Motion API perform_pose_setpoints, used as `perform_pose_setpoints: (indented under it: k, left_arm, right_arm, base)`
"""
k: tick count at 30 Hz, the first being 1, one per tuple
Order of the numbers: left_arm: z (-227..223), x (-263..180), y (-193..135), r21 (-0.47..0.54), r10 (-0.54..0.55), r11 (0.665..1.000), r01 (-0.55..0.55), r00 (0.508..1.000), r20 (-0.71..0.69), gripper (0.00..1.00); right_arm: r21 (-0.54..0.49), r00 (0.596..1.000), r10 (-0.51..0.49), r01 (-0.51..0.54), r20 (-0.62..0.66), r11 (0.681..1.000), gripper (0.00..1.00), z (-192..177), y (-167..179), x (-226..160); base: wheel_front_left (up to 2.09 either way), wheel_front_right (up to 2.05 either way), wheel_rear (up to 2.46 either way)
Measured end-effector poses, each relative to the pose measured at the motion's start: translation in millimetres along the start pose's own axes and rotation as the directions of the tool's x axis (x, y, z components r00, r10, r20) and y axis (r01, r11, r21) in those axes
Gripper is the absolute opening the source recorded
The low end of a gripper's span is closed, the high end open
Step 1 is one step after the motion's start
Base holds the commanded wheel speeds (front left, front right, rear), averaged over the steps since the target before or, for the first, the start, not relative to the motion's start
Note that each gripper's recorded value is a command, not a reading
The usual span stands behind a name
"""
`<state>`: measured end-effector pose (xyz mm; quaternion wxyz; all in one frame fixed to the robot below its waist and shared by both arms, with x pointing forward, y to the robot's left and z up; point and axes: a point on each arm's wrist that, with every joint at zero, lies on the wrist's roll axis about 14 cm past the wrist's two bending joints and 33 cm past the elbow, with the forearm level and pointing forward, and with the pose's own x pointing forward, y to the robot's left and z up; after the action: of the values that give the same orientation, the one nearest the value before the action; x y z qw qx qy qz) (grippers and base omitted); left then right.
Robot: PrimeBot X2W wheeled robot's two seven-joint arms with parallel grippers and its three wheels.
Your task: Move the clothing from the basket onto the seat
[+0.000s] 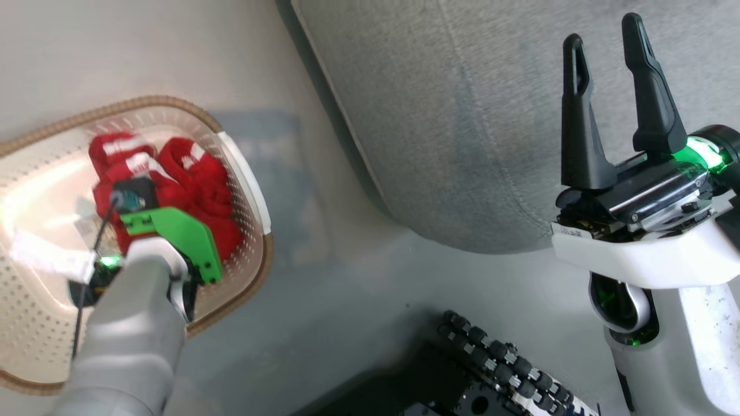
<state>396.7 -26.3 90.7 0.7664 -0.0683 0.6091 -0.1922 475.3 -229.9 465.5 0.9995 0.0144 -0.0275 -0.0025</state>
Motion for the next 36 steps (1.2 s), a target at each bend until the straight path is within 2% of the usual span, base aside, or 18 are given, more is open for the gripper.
perform_pose_setpoints:
  k: [2, 7, 11, 16, 20, 24, 31, 34, 36]
  left_arm:
    - [6, -12, -6, -0.04, -0.009, 0.999, 0.011, 0.998, 0.057, 0.0]
    - [29, -48, -19, -0.021, -0.063, 0.997, 0.069, 0.975, 0.213, 0.0]
    - [61, -84, -19, -0.016, -0.064, 0.997, 0.074, 0.93, 0.362, 0.0]
    - [102, -135, -29, -0.001, -0.091, 0.994, 0.108, 0.845, 0.527, 0.0]
    - [144, -189, -40, 0.011, -0.113, 0.989, 0.147, 0.714, 0.691, 0.0]
    - [157, -240, -43, 0.014, -0.117, 0.984, 0.176, 0.592, 0.797, 0.0]
    - [175, -345, -58, 0.049, -0.137, 0.958, 0.281, 0.301, 0.944, 0.0]
    - [177, -391, -68, 0.096, -0.159, 0.937, 0.336, 0.166, 0.973, 0.0]
    - [175, -414, -73, 0.123, -0.169, 0.929, 0.349, 0.103, 0.98, 0.0]
  right_arm:
    - [-0.013, 1.0, 0.0, 0.0, 0.018, 1.0, 1.0, 12, -1, -5]
    - [-0.02, 0.998, -0.033, 0.034, 0.051, 0.999, 1.0, 37, -11, -27]
    - [-0.019, 0.995, -0.019, 0.021, 0.094, 1.0, 1.0, 59, -7, -39]
    - [-0.001, 0.988, 0.01, -0.01, 0.156, 1.0, 1.0, 83, 4, -51]
    - [0.013, 0.98, 0.038, -0.041, 0.197, 0.999, 1.0, 99, 15, -59]
    - [0.025, 0.971, 0.061, -0.068, 0.23, 0.997, 1.0, 111, 25, -67]
    - [0.036, 0.955, 0.098, -0.112, 0.279, 0.993, 1.0, 128, 40, -82]
    - [0.042, 0.949, 0.117, -0.136, 0.294, 0.99, 1.0, 133, 47, -86]
    - [0.044, 0.945, 0.131, -0.151, 0.299, 0.988, 1.0, 135, 52, -88]
  base:
    - [0.0, 0.0, 0.0]
    - [0.0, 0.0, 0.0]
    - [0.0, 0.0, 0.0]
    - [0.0, 0.0, 0.0]
    - [0.0, 0.0, 0.0]
    - [0.0, 0.0, 0.0]
    - [0.0, 0.0, 0.0]
    - [0.0, 0.0, 0.0]
    - [0.0, 0.0, 0.0]
